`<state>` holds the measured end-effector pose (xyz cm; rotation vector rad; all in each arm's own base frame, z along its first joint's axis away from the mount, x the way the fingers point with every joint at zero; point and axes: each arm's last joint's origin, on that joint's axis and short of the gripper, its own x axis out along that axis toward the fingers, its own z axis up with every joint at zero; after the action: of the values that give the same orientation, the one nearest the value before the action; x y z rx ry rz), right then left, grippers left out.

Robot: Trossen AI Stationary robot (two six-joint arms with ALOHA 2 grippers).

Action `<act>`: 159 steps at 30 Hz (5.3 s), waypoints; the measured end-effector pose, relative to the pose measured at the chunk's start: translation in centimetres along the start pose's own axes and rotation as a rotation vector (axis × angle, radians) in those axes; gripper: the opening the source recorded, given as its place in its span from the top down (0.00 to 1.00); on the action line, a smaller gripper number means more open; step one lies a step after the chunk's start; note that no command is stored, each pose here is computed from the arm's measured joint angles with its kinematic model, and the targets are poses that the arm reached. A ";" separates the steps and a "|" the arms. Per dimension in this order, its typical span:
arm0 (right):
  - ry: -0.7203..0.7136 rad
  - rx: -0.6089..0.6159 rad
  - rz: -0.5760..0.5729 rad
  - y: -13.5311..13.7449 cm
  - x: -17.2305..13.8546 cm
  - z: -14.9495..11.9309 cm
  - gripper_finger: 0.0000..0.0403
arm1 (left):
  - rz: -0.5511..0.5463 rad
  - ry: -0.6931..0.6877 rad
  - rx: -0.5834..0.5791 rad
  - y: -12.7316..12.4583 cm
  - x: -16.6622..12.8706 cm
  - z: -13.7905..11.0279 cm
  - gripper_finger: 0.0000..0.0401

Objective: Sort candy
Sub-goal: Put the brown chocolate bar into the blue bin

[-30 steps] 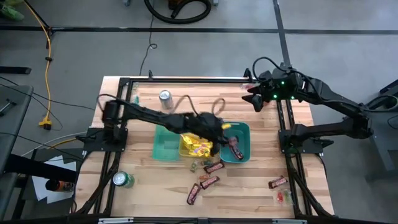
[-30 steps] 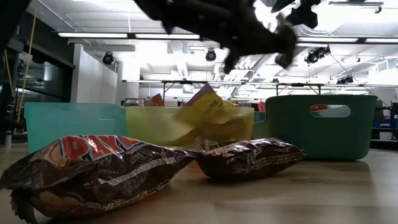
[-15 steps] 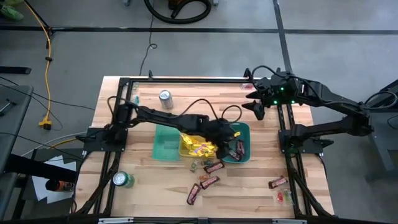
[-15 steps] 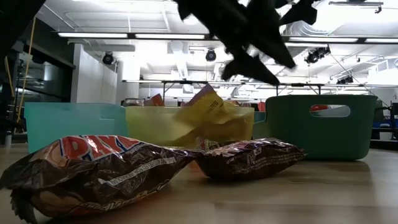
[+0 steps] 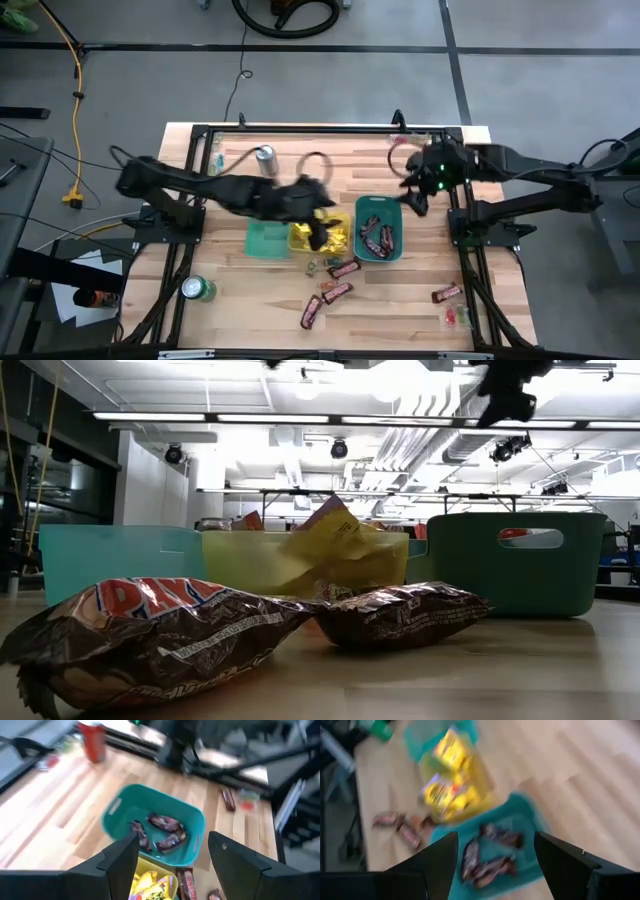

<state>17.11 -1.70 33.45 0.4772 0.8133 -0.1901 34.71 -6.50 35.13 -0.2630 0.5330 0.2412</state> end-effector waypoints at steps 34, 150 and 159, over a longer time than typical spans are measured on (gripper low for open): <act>0.391 -0.726 -0.015 21.7 25.5 -6.1 0.36 | 0.034 -0.107 -0.050 4.2 -9.6 -8.7 0.44; 0.742 -0.055 -0.077 11.3 10.6 -19.7 0.94 | 0.154 -0.192 -0.182 4.5 -9.7 -8.5 0.44; 0.010 -0.119 0.044 16.1 7.3 -8.7 0.99 | 0.161 -0.197 -0.182 4.6 -9.7 -8.5 0.44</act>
<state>21.88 16.73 28.34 0.3836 0.8187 -0.0982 21.34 -6.34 32.39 -0.3693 0.3369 0.4680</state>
